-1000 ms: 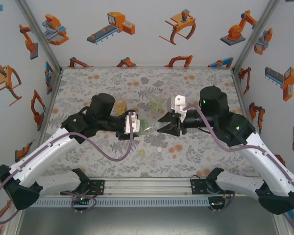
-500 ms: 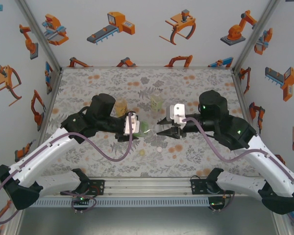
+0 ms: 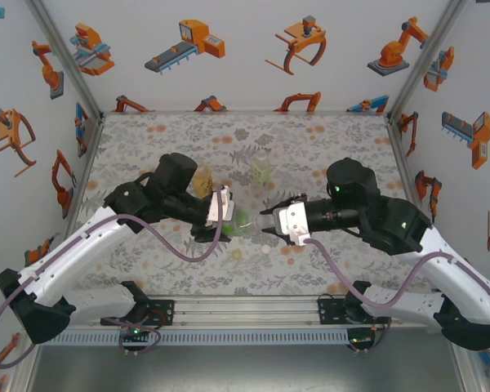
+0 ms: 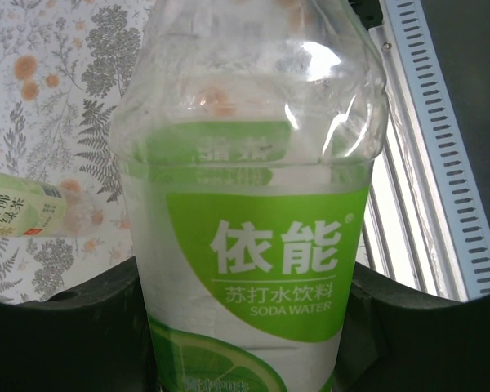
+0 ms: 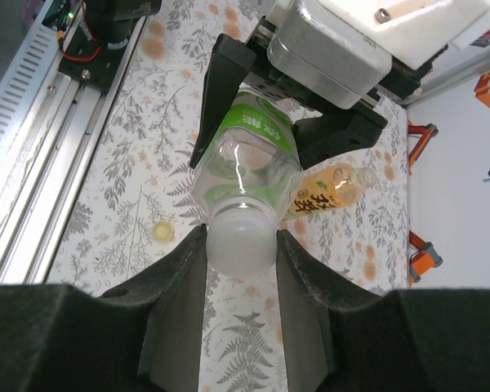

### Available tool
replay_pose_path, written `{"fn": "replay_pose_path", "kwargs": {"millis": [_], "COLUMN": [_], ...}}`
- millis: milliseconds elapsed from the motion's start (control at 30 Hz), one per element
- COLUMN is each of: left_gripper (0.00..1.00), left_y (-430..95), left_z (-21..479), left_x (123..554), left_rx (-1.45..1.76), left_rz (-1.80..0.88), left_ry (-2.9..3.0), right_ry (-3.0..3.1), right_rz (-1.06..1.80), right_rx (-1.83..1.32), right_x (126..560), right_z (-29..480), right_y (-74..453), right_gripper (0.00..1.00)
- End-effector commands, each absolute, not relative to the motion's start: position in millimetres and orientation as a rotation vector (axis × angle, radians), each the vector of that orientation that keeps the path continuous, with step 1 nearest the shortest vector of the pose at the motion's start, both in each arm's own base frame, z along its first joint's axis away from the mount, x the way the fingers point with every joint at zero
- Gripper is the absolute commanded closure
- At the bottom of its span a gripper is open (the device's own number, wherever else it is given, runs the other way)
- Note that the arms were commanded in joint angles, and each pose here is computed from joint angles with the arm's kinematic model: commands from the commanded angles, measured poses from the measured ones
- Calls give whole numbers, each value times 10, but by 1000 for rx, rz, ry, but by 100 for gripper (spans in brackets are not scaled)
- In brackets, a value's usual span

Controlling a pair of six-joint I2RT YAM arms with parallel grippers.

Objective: Screw on the bottle caps

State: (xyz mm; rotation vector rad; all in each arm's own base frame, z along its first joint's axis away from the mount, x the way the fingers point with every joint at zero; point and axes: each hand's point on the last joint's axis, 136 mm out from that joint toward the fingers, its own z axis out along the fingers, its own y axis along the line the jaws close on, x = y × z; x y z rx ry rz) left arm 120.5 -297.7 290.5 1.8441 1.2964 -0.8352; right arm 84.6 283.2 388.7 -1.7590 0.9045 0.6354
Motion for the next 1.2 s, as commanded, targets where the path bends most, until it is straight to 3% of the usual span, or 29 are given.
{"fn": "replay_pose_path", "kwargs": {"millis": [0,233,500,800,1167], "left_gripper": [100,100,100,100,100], "left_y": [-3061,-3081,-3134,-3148,-3269], "left_z": [3290,3292,3374,3347,3385], "left_x": [1062,1150,1342,1553,1826], "left_rx": [1812,1791,1693,1641,1535], "left_rz": [-941,-882,-750,-597,-408], "left_ry": [1149,1150,1087,1071,1031], "right_ry": [894,1005,1387,1853,2312], "right_rz": [626,692,897,1049,1217], "right_rx": [-1849,-1785,-1381,-768,435], "right_x": [792,828,1116,1568,2062], "right_z": [3695,3711,3825,3726,2978], "right_y": [2836,2869,2975,2892,2478], "right_gripper": [100,100,100,100,100]}}
